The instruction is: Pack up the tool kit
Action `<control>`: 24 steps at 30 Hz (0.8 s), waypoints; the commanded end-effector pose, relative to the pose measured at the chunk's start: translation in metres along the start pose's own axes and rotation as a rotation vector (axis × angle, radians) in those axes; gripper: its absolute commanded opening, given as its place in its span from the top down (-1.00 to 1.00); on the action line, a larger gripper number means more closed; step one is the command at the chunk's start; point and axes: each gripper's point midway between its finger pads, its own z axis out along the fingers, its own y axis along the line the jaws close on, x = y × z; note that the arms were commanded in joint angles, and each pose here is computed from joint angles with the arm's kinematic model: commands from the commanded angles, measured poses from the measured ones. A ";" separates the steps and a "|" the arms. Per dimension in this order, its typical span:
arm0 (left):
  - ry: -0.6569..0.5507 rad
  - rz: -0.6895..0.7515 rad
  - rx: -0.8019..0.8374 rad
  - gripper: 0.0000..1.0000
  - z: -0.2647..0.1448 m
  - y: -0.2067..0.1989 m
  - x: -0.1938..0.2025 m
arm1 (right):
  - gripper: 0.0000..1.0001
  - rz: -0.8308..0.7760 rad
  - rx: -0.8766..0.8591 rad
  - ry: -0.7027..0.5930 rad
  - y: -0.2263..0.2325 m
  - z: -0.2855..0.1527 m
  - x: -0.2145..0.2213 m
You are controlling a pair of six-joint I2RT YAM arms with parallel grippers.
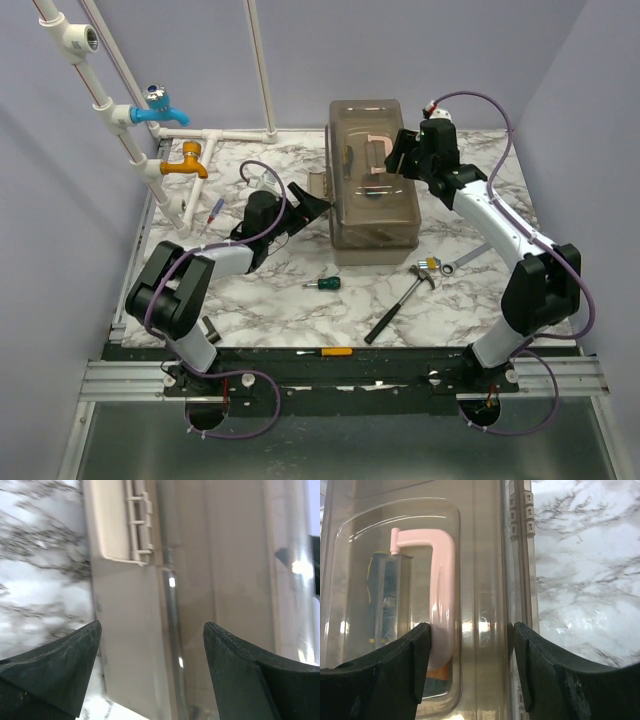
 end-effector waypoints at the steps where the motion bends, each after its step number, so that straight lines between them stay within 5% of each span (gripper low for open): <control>1: -0.005 0.055 0.163 -0.69 -0.016 -0.062 0.018 | -0.14 -0.071 0.088 0.137 -0.032 -0.022 0.037; 6: -0.013 0.053 0.144 -0.71 -0.026 -0.063 0.017 | -0.15 -0.079 0.099 0.119 -0.036 -0.026 0.031; 18: -0.074 0.058 -0.039 -0.69 -0.032 0.008 -0.040 | -0.16 -0.072 0.036 0.099 -0.025 -0.024 0.028; 24: 0.079 0.008 -0.059 -0.10 -0.009 0.025 -0.025 | -0.16 -0.073 0.045 0.090 -0.026 -0.026 0.025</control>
